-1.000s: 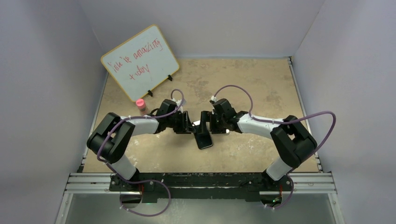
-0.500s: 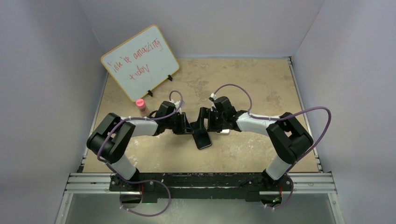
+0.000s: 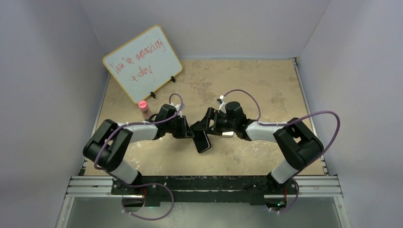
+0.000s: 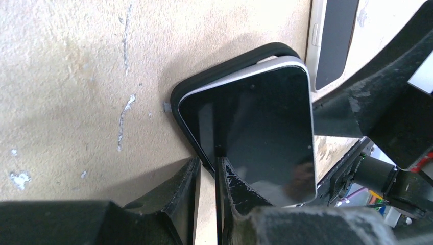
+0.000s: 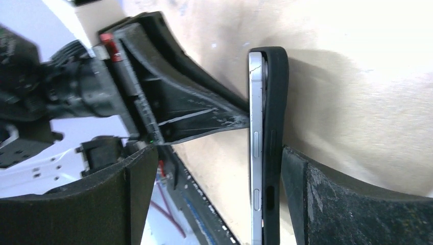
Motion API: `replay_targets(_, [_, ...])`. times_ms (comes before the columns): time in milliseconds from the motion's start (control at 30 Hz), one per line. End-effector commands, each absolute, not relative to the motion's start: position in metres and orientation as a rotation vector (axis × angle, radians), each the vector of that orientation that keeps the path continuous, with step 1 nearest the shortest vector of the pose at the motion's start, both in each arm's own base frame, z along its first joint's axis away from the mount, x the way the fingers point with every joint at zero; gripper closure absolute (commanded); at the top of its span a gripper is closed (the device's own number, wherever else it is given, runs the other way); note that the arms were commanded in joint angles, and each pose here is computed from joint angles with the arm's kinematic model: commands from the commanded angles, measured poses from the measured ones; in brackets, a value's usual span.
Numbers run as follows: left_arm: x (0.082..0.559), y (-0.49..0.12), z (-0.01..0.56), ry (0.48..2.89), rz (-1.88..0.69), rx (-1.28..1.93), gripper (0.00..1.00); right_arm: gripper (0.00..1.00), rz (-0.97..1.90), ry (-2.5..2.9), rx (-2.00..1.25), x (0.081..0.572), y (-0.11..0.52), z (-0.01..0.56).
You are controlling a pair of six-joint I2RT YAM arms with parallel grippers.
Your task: Put the phone into the phone case
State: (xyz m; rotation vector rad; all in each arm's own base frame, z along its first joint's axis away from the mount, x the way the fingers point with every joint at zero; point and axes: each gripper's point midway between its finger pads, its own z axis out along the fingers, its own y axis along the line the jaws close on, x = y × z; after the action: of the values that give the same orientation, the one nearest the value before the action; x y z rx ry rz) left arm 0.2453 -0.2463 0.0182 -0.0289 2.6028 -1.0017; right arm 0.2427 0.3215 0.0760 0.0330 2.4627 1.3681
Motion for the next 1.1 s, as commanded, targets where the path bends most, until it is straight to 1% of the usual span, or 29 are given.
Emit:
replay_targets(0, [0.233, -0.229, -0.002, 2.675, -0.877, -0.017, 0.81, 0.13, 1.675, 2.28, -0.133, 0.221, 0.348, 0.137])
replay_targets(200, [0.232, -0.23, 0.0, 2.67, -0.884, -0.013, 0.8, 0.14, 1.639, 2.316, -0.109, 0.223, 0.346, 0.122])
replay_targets(367, [0.233, -0.232, 0.002, 2.666, -0.894, -0.012, 0.79, 0.22, 1.535, 2.366, -0.11, 0.23, 0.343, 0.105])
replay_targets(533, [0.234, -0.232, 0.003, 2.664, -0.897, -0.017, 0.78, 0.24, 1.37, 2.441, -0.107, 0.235, 0.332, 0.086])
replay_targets(600, [0.234, -0.233, 0.002, 2.667, -0.898, -0.018, 0.78, 0.28, 1.348, 2.45, -0.113, 0.235, 0.33, 0.083])
replay_targets(700, [0.234, -0.233, 0.002, 2.666, -0.899, -0.019, 0.78, 0.43, 1.336, 2.457, -0.114, 0.236, 0.329, 0.082])
replay_targets(967, [0.236, -0.233, 0.001, 2.667, -0.891, -0.024, 0.77, 0.91, 1.208, 2.496, -0.106, 0.242, 0.32, 0.072])
replay_targets(1033, [0.235, -0.233, 0.0, 2.671, -0.892, -0.024, 0.77, 0.99, 1.19, 2.496, -0.107, 0.243, 0.318, 0.071])
replay_targets(1067, [0.236, -0.233, 0.0, 2.67, -0.897, -0.021, 0.77, 1.0, 1.178, 2.496, -0.11, 0.243, 0.317, 0.071])
